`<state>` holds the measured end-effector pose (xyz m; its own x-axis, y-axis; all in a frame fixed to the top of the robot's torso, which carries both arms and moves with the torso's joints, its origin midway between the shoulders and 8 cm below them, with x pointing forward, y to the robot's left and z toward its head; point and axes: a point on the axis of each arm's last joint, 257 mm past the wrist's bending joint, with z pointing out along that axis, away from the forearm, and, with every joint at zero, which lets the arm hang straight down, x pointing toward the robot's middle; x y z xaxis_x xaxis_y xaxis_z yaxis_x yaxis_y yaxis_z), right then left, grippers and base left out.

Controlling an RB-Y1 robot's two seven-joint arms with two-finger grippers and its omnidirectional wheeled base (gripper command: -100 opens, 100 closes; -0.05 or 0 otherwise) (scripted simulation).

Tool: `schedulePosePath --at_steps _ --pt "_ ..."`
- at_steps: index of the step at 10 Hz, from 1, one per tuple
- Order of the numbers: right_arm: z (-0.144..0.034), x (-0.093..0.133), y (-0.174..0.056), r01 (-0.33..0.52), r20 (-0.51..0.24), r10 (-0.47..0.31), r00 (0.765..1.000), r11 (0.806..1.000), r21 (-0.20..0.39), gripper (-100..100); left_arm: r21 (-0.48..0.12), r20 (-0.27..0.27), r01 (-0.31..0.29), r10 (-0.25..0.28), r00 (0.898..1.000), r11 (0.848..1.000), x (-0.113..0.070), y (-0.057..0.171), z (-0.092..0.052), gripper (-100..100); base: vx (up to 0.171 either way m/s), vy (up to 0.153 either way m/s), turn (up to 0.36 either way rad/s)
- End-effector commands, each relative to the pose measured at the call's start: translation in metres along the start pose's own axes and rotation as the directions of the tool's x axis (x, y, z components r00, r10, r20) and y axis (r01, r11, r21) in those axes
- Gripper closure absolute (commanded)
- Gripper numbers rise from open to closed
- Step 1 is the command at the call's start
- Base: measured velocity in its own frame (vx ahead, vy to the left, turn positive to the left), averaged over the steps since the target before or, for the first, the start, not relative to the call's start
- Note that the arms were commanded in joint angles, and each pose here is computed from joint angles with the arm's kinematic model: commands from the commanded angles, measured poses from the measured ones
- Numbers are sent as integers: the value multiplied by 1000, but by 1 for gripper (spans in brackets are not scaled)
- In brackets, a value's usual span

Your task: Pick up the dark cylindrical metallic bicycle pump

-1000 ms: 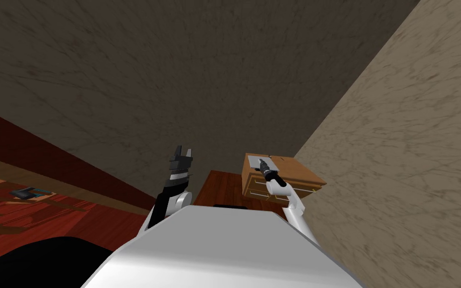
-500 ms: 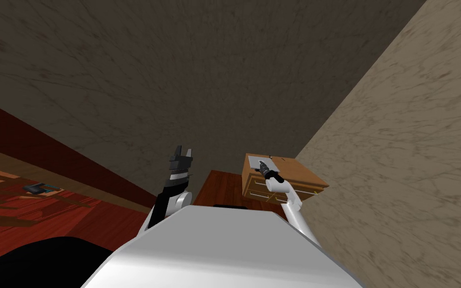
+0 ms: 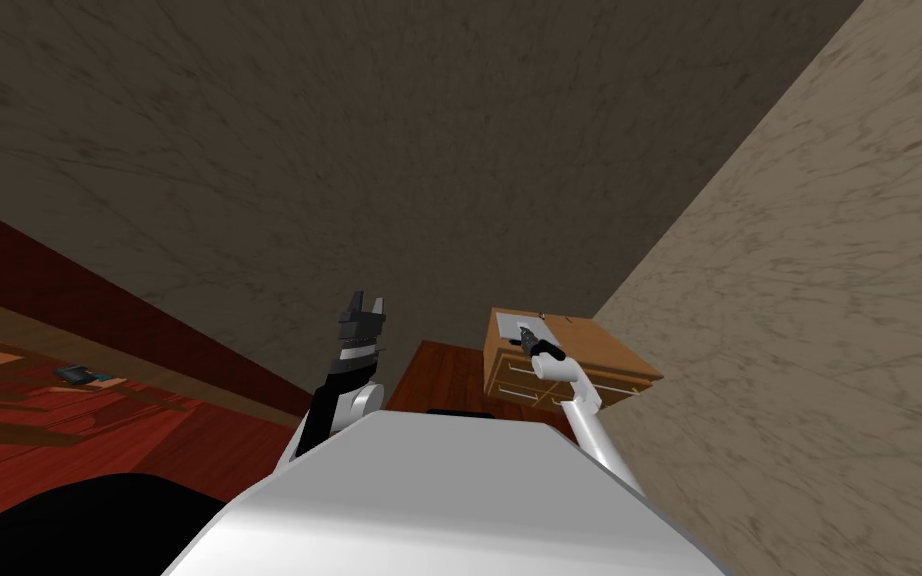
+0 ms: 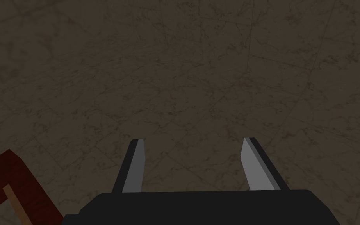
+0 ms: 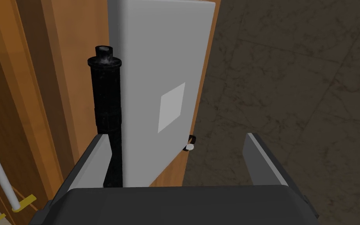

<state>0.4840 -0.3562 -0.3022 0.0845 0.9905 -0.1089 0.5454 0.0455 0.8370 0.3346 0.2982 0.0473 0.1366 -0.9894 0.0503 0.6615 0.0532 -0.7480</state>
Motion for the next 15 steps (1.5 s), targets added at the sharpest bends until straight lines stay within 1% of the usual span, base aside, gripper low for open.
schedulePosePath --at_steps 1,2,3,4,6,7,9,10,12,13,15 --pt "5 -4 -12 -8 7 8 1000 998 55 -100 0 0 0 0 1000 1000 0 0 0 0 35 -53 27" --pt "5 -5 -16 -9 7 8 1000 997 71 -100 0 0 0 0 1000 1000 0 0 0 0 29 -42 20" --pt "9 -9 -25 -17 14 16 1000 994 110 -100 0 0 0 0 1000 1000 0 0 0 0 34 -48 21" --pt "8 -9 -28 -17 14 15 1000 992 125 -100 0 0 0 0 1000 1000 0 0 0 0 30 -40 14" --pt "14 -17 -48 -36 27 31 999 978 207 -100 0 0 0 0 1000 1000 0 0 0 0 49 -51 24" --pt "13 -17 -52 -36 27 31 999 973 226 -100 0 0 0 0 1000 1000 0 0 0 0 59 -60 16" --pt "16 -24 -70 -57 41 46 998 951 303 -100 0 0 0 0 1000 1000 0 0 0 0 66 -61 15" --pt "14 -24 -74 -57 41 46 998 947 317 -100 0 0 0 0 1000 1000 0 0 0 0 47 -62 13" --pt "15 -30 -90 -76 53 60 997 919 387 -100 0 0 0 0 1000 1000 0 0 0 0 47 -50 16" --pt "14 -29 -93 -77 53 60 997 915 396 -100 0 0 0 0 1000 1000 0 0 0 0 45 -38 9" --pt "12 -34 -107 -93 65 72 995 884 458 -100 0 0 0 0 1000 1000 0 0 0 0 45 -51 13"
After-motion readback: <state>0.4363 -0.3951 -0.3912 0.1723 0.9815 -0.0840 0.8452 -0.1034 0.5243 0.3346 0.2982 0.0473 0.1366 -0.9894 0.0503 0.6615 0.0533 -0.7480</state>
